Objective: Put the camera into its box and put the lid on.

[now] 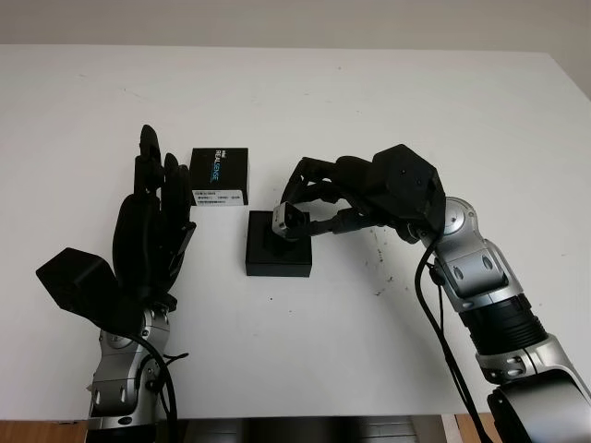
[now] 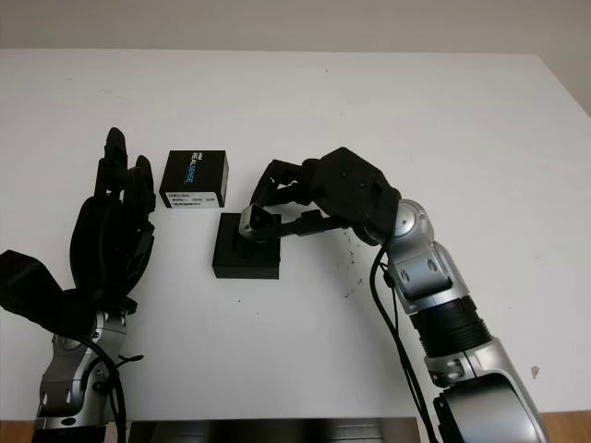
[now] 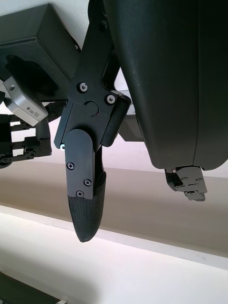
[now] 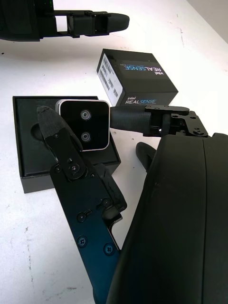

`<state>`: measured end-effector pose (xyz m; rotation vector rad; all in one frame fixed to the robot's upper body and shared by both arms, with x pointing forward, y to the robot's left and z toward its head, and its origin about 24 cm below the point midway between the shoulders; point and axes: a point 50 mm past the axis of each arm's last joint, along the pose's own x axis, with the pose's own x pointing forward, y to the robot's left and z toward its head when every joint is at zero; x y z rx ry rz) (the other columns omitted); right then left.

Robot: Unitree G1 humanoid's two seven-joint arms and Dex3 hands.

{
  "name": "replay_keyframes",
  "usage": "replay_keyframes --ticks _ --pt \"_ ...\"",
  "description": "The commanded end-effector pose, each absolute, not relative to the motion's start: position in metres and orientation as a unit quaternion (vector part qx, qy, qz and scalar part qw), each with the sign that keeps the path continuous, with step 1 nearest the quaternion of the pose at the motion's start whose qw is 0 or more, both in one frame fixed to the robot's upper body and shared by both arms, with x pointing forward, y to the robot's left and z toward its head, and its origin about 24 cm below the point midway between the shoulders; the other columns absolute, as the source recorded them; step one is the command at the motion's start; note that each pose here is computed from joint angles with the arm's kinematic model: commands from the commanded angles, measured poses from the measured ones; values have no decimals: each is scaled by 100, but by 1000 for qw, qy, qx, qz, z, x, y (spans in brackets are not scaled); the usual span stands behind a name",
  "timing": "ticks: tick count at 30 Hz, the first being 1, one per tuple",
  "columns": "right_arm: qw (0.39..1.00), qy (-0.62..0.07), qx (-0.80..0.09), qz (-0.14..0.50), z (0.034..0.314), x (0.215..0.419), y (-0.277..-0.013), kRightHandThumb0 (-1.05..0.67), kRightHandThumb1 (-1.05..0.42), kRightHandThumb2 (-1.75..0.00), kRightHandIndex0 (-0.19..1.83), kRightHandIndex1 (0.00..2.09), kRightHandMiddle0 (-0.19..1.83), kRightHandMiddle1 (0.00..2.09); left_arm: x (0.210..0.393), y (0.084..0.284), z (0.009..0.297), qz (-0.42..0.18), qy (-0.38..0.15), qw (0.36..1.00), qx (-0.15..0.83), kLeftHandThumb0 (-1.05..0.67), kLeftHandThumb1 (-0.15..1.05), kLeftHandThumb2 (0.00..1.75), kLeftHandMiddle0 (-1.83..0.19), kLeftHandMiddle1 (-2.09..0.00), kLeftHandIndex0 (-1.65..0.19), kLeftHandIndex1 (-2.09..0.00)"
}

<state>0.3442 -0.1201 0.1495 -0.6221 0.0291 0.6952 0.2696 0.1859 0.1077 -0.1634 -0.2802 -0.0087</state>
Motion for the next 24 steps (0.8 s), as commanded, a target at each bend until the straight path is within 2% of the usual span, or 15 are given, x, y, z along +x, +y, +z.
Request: replay_keyframes --ticks 1,24 --pt "892 13 -303 336 151 345 -121 -47 -99 -5 21 48 33 198 267 187 111 -4 -148 986 -78 -75 105 42 19 0 19 0" --pt "879 20 -302 368 147 339 -118 -43 -97 -5 22 46 32 186 266 186 110 -3 -148 986 -79 -74 105 43 19 0 19 0"
